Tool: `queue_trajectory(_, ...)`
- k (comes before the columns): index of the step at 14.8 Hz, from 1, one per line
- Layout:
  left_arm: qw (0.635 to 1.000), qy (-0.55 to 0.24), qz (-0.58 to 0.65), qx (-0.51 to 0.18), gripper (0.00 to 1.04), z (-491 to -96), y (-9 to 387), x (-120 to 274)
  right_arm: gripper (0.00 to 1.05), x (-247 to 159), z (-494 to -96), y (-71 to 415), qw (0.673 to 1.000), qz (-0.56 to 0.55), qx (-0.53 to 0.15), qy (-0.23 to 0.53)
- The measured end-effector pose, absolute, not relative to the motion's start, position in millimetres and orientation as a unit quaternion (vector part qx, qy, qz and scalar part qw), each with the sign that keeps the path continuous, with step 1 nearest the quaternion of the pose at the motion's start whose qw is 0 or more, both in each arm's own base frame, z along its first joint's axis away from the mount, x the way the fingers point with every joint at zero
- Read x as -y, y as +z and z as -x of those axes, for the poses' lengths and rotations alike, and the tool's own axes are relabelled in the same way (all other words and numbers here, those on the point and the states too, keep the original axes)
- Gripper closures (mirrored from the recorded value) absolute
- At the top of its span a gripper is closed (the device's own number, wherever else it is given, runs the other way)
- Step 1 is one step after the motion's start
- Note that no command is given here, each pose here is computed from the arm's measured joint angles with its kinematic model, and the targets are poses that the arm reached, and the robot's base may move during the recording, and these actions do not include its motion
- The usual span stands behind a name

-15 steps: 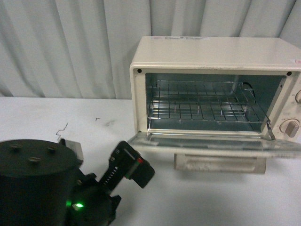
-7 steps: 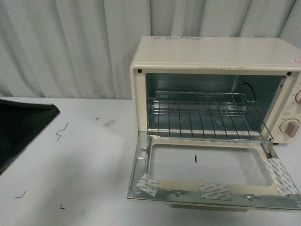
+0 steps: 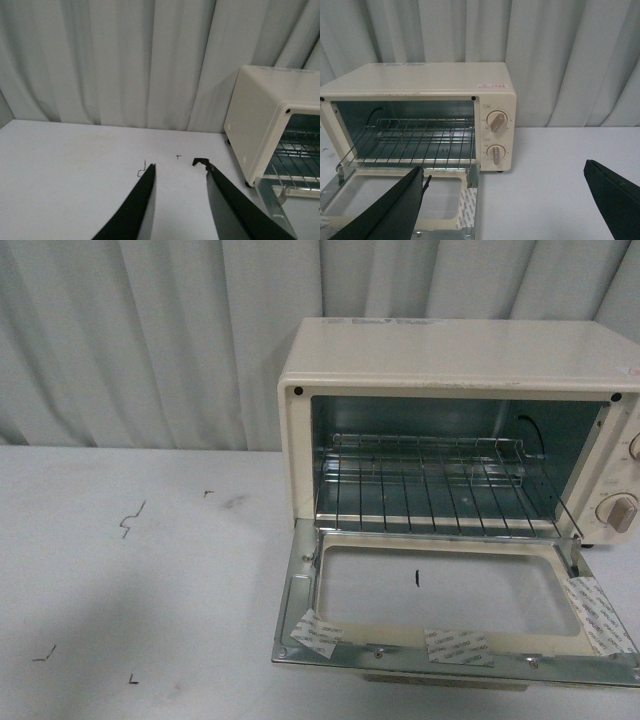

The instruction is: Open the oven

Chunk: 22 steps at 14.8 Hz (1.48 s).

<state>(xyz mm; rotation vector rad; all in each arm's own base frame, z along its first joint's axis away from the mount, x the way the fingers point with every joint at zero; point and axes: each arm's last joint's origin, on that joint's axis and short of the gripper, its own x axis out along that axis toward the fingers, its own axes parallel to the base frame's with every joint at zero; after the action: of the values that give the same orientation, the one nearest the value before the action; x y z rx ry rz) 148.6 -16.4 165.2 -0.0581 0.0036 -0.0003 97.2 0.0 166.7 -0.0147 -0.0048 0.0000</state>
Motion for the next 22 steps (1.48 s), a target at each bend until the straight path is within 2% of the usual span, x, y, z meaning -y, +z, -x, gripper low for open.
queue_trajectory(2,1.0,0.0,0.011,-0.009,1.01,-139.4,163.0,10.9,0.06,0.0,-97.2,166.6,1.0,0.007,0.002,0.0)
queue_trajectory(3,1.0,-0.004,0.009,-0.003,1.03,-136.4,165.3,3.2,0.06,0.0,-97.2,166.7,1.0,0.007,0.002,0.0)
queue_trajectory(4,1.0,0.013,0.009,0.0,1.03,-133.4,166.7,-1.6,0.06,0.0,-97.2,166.6,1.0,0.007,0.002,0.0)
queue_trajectory(17,1.0,-0.001,0.008,0.005,1.03,-107.8,169.2,0.1,0.06,0.0,-97.2,166.6,1.0,0.007,0.002,0.0)
queue_trajectory(18,1.0,-0.001,0.008,-0.023,1.03,-101.8,162.7,0.2,0.06,0.0,-97.2,166.6,1.0,0.007,0.002,0.0)
queue_trajectory(19,1.0,-0.001,0.009,0.007,1.03,-97.4,167.4,0.1,0.06,0.0,-97.2,166.6,1.0,0.007,0.002,0.0)
queue_trajectory(21,1.0,0.0,0.008,0.001,1.03,-97.5,166.2,0.1,0.06,0.0,-97.2,166.6,1.0,0.007,0.002,0.0)
queue_trajectory(22,1.0,0.0,0.009,0.0,0.93,-97.5,166.0,0.1,0.06,0.0,-97.2,166.6,1.0,0.007,0.002,0.0)
